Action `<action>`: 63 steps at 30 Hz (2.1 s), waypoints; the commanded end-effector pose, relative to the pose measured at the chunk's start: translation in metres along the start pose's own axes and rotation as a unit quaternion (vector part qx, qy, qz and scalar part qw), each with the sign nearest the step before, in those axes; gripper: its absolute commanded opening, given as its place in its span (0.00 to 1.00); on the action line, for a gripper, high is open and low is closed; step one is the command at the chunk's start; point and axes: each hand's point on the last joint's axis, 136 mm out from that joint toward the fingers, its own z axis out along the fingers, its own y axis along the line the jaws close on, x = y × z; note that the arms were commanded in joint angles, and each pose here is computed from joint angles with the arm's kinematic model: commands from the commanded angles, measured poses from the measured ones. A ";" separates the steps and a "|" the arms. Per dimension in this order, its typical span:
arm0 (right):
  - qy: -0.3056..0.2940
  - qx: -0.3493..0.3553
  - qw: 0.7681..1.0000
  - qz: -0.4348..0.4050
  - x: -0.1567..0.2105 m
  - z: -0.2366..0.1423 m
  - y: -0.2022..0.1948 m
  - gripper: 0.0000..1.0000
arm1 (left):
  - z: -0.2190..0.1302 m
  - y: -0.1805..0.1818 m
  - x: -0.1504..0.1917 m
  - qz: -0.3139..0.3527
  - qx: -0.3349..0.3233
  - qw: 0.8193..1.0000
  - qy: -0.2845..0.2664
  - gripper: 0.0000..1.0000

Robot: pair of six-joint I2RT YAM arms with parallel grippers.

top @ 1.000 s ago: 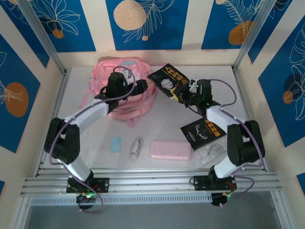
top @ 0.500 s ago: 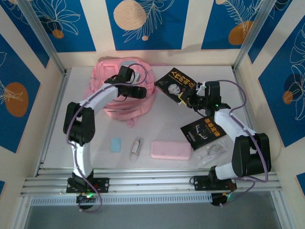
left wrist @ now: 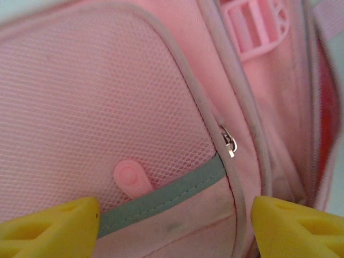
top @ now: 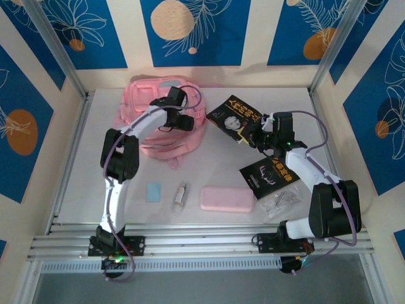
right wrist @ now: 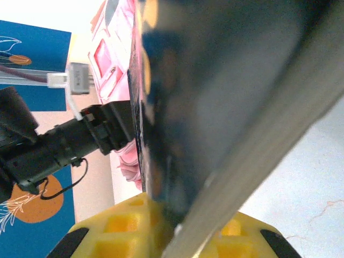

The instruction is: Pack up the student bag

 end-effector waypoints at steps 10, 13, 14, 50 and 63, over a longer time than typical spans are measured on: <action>-0.020 -0.043 0.998 -0.034 -0.005 -0.011 0.023 0.00 | 0.042 0.009 0.033 0.064 -0.079 0.992 0.070 0.76; -0.023 -0.045 0.998 -0.037 -0.005 -0.012 0.025 0.00 | 0.056 0.014 0.046 0.079 -0.088 0.988 0.097 0.65; -0.023 -0.047 0.998 -0.038 -0.005 -0.013 0.026 0.00 | 0.060 0.013 0.050 0.081 -0.085 0.988 0.102 0.55; 0.024 -0.015 0.995 -0.093 0.060 -0.058 0.044 0.00 | -0.150 -0.056 -0.101 -0.075 0.154 0.979 -0.112 0.00; 0.083 -0.015 0.995 -0.049 0.108 -0.002 0.037 0.00 | -0.155 -0.056 -0.115 -0.096 0.173 0.971 -0.135 0.00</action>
